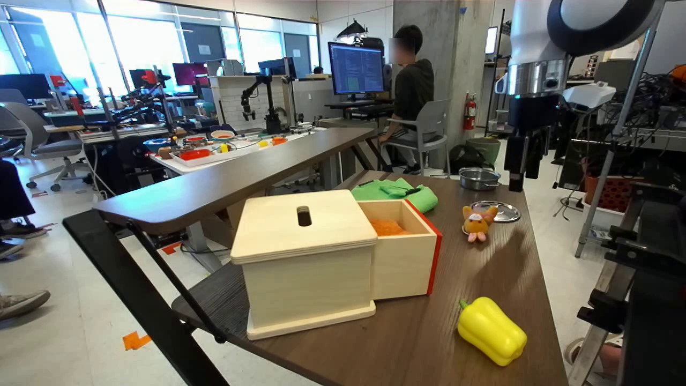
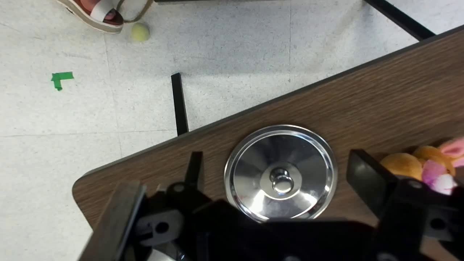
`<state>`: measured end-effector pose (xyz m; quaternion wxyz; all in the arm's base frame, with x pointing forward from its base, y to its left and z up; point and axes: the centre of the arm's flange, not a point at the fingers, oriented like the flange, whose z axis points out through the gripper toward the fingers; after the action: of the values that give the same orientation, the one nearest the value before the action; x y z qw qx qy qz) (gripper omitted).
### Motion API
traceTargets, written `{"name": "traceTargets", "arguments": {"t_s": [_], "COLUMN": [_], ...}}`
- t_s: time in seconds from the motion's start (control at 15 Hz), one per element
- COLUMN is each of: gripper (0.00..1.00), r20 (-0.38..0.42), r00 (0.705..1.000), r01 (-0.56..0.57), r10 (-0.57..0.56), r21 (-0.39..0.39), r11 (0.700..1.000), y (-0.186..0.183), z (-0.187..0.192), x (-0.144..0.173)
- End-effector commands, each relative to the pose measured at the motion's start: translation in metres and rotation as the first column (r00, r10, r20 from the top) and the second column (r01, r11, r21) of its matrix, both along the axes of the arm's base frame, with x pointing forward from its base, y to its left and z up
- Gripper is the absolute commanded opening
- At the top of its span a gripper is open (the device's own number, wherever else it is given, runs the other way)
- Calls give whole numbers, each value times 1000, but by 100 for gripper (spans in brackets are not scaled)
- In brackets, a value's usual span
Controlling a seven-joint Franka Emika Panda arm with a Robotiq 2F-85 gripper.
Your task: Put the silver lid on the silver pot, remove the lid from the pot, place the bunny plush toy in the pot
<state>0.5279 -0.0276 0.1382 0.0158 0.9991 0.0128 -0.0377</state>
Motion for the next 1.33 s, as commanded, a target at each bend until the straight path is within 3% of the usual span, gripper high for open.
{"name": "traceTargets", "arguments": {"t_s": [0.0,0.6,0.67,0.73,1.27], "gripper": [100,100,75,74,12], "r20": [-18,-34,-36,-37,-43], "r00": [1000,998,998,998,998], "r01": [-21,-46,-47,-51,-50], "r10": [21,47,47,51,50], "r21": [9,12,13,11,2], "r11": [1000,999,999,999,999], "y": [8,18,18,18,12], "z": [-17,-40,-41,-43,-49], "x": [23,41,42,43,52]}}
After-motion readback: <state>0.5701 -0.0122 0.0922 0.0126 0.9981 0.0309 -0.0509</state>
